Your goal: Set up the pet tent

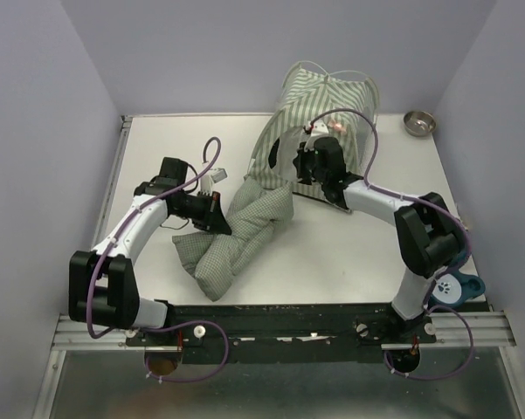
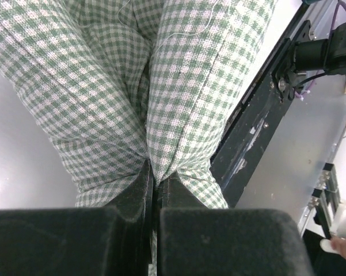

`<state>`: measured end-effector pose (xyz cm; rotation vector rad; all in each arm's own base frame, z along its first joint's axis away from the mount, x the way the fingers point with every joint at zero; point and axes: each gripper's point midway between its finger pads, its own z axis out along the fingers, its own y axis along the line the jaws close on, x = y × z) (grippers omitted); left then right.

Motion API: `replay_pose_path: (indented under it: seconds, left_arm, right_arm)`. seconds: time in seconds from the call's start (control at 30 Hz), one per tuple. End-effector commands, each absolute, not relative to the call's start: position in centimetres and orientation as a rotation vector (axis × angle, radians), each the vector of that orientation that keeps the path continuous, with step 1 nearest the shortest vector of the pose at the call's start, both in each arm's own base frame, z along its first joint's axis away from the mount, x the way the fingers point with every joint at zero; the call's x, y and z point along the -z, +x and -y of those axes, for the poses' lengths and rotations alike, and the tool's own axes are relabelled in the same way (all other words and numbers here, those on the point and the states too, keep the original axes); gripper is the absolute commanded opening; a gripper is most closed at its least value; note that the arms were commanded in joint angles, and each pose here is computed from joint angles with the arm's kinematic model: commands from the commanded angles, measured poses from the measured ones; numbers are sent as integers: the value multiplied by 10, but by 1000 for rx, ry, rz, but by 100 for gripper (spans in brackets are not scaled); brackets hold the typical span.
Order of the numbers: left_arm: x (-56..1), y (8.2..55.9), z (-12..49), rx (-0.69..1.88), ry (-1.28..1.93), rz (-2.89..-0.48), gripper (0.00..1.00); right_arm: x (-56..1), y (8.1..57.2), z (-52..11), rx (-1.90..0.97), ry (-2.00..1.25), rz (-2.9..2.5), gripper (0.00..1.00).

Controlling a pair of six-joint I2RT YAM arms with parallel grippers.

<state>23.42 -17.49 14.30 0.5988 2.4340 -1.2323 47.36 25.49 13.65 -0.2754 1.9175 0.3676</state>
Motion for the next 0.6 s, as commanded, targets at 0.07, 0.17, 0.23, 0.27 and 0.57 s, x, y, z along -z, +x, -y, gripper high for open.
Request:
replay_pose_path:
  seconds: [0.07, 0.17, 0.23, 0.27, 0.57]
  left_arm:
    - [-158, 234, 166, 1093, 720, -2304, 0]
    - [-155, 229, 162, 1059, 751, -2303, 0]
    - [-155, 225, 162, 1064, 755, -2303, 0]
    - [-157, 225, 162, 1065, 755, -2299, 0]
    - [-179, 216, 179, 954, 1054, -2108, 0]
  right_arm:
    - [-224, 437, -267, -594, -252, -1824, 1]
    - [-226, 432, -258, -566, -230, -1855, 18]
    - [-220, 427, -255, -548, -240, -1872, 1]
    - [-221, 424, -254, -552, -244, -1855, 1]
    - [-270, 394, -275, -850, -274, -1849, 1]
